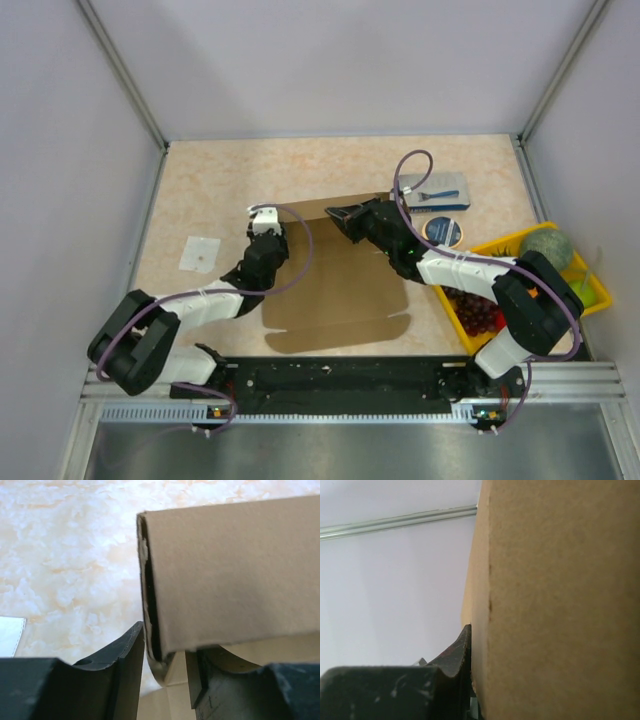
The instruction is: Fold the paper box
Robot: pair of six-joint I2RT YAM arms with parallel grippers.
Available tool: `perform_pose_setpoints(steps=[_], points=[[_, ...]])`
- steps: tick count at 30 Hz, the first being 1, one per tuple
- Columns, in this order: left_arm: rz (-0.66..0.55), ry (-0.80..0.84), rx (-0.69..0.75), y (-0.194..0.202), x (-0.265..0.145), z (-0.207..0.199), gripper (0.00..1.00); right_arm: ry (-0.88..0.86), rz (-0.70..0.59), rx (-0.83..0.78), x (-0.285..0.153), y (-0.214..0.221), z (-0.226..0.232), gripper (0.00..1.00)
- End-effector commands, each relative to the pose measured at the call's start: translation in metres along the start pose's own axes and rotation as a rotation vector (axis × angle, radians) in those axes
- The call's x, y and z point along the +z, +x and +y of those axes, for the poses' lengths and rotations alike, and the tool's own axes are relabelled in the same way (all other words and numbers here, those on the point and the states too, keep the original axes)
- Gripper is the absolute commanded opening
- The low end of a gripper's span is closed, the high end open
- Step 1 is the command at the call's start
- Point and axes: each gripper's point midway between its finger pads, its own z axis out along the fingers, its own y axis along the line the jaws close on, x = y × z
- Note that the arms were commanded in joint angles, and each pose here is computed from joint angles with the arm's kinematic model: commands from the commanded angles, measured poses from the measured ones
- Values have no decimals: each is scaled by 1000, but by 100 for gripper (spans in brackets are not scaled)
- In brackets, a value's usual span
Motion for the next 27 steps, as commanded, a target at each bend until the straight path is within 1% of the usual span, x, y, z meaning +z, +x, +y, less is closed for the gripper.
perform_pose_setpoints(steps=[1, 4, 5, 7, 9, 12, 14, 15, 16, 17, 18, 20, 21, 24, 25, 26, 27], points=[[-122, -113, -133, -30, 9, 7, 40, 19, 43, -11, -4, 9, 0, 0], [-121, -133, -120, -28, 16, 5, 39, 17, 41, -9, -4, 9, 2, 0], [-113, -163, -110, -24, 20, 9, 38, 16, 43, -6, -4, 9, 3, 0], [-118, -181, -116, -29, 25, 7, 37, 13, 44, -6, -5, 10, 4, 0], [-101, -223, -97, -26, 28, 10, 32, 13, 46, -1, -5, 10, 4, 0], [-71, -284, -74, -21, 30, 15, 28, 16, 47, -1, -5, 10, 3, 0], [-28, -342, -32, -10, 35, 19, 21, 16, 47, 0, -5, 10, 3, 0], [-22, -378, -36, -8, 36, 21, 15, 13, 47, 2, -4, 10, 3, 0], [2, -413, -10, 1, 38, 24, 0, 18, 50, 2, -4, 11, 1, 0], [-9, -453, -28, -7, 40, 22, 0, 18, 52, 6, -4, 11, 2, 0], [18, -522, -29, 2, 33, 31, 0, 21, 47, 8, -4, 10, 1, 0], [13, -534, -30, 8, 30, 34, 0, 24, 42, 7, -4, 9, 0, 0], [-17, -521, -50, 4, 31, 32, 0, 30, 37, 7, -4, 9, 0, 0], [-28, -488, -74, 4, 31, 29, 0, 28, 36, 7, -3, 8, 1, 0], [-24, -436, -83, 3, 33, 21, 3, 28, 37, 7, -3, 8, 1, 0], [-20, -409, -78, 8, 31, 20, 24, 28, 39, 7, -3, 8, 1, 0], [-19, -389, -86, 8, 30, 19, 35, 28, 41, 7, -3, 9, 0, 0]])
